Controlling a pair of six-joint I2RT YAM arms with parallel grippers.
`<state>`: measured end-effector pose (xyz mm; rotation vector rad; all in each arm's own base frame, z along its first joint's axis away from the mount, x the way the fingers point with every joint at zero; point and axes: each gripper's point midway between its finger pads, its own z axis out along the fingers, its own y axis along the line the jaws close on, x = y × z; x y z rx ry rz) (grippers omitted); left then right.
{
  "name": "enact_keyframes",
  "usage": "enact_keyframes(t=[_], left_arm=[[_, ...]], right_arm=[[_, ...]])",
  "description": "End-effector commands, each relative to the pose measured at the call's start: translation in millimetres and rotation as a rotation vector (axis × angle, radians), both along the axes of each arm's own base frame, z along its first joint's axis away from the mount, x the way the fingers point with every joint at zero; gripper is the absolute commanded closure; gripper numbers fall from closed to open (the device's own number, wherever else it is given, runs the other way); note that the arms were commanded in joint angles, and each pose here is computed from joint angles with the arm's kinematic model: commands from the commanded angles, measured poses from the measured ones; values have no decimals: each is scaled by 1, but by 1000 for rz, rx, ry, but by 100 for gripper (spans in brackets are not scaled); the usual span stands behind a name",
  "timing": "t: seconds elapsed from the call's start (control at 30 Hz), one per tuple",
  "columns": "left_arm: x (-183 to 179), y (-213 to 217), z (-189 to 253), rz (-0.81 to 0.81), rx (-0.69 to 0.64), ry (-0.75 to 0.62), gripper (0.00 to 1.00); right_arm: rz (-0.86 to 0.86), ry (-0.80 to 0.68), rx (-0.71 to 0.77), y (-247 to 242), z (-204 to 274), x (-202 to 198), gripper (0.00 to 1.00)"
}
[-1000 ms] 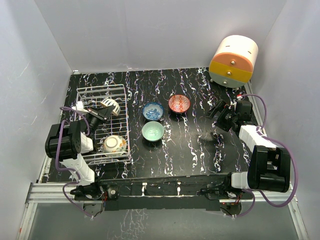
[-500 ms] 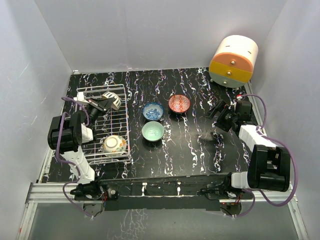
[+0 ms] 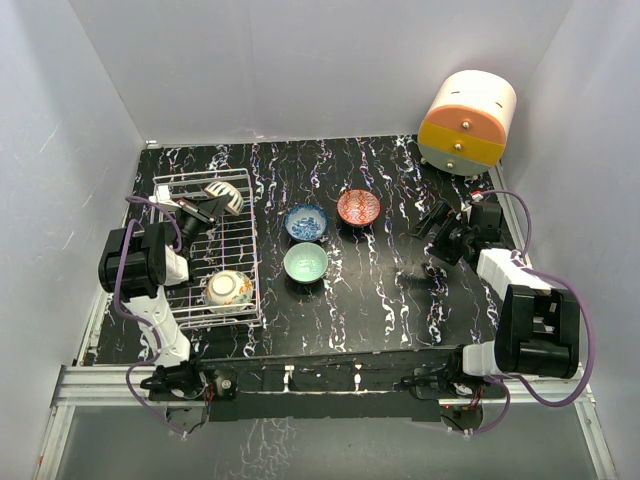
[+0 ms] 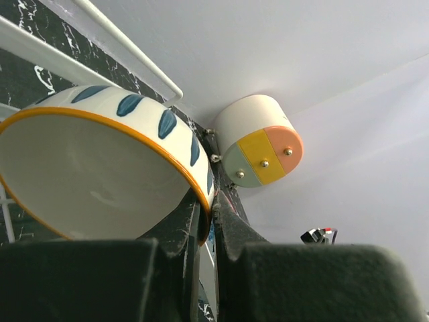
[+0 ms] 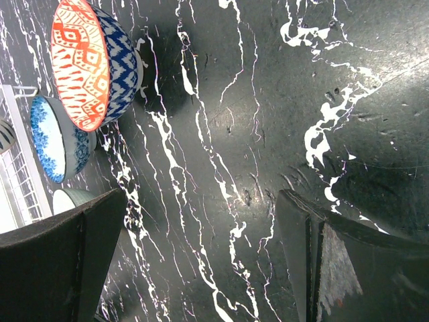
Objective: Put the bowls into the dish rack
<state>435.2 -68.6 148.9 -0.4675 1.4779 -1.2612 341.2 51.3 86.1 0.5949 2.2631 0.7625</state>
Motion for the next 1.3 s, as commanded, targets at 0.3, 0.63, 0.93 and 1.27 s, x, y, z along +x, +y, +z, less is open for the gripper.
enact_keyframes(t=[0.3, 0.63, 0.93, 1.27], left_arm=[[-37, 0, -43, 28, 33, 79, 97], [-34, 11, -49, 65, 98, 170, 73], [-26, 27, -46, 133, 194, 266, 51], [-19, 42, -54, 141, 325, 494, 47]], right_arm=[[9, -90, -11, -1, 19, 15, 2], [9, -98, -4, 0, 23, 15, 2], [12, -113, -1, 1, 29, 14, 2], [17, -111, 4, 2, 28, 12, 2]])
